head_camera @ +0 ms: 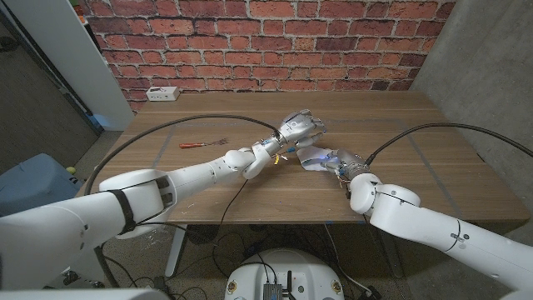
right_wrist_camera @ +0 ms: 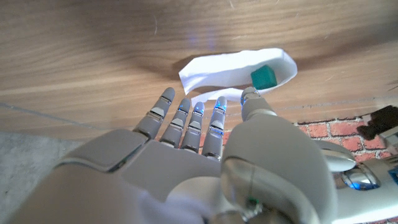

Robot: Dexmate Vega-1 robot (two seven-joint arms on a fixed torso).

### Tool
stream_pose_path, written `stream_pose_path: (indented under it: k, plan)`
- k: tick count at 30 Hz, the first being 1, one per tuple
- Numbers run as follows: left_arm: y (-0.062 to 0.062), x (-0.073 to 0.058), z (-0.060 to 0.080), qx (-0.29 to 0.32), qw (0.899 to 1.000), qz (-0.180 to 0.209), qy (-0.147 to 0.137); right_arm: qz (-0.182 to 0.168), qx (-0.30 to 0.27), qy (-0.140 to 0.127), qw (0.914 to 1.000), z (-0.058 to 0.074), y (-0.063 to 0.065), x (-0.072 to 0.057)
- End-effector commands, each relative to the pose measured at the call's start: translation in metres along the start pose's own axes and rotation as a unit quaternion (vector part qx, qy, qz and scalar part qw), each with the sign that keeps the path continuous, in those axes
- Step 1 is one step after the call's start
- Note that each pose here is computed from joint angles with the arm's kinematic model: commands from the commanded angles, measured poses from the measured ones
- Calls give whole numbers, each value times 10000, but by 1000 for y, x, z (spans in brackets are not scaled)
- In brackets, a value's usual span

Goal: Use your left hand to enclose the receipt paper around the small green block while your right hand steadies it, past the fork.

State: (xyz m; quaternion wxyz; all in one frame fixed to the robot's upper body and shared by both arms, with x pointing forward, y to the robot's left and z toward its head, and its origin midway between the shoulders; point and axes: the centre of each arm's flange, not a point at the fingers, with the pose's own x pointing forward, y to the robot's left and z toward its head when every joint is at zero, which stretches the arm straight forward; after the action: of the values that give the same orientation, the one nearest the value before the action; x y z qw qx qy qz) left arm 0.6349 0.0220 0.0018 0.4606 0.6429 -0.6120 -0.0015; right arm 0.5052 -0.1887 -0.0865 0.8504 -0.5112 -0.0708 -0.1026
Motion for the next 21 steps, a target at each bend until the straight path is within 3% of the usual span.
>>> stream_pose_path:
  k: [1,11,21]
  plan:
    - [16,1,-6,-794,9920,-948,-238,-1113,95,237,9935,0,-1,-12]
    - [26,2,-2,-714,9810,-1793,-214,-1440,308,334,9885,-5,-5,-17]
    - [34,0,5,-592,9757,-2091,-277,-1640,520,309,9846,-9,-9,-25]
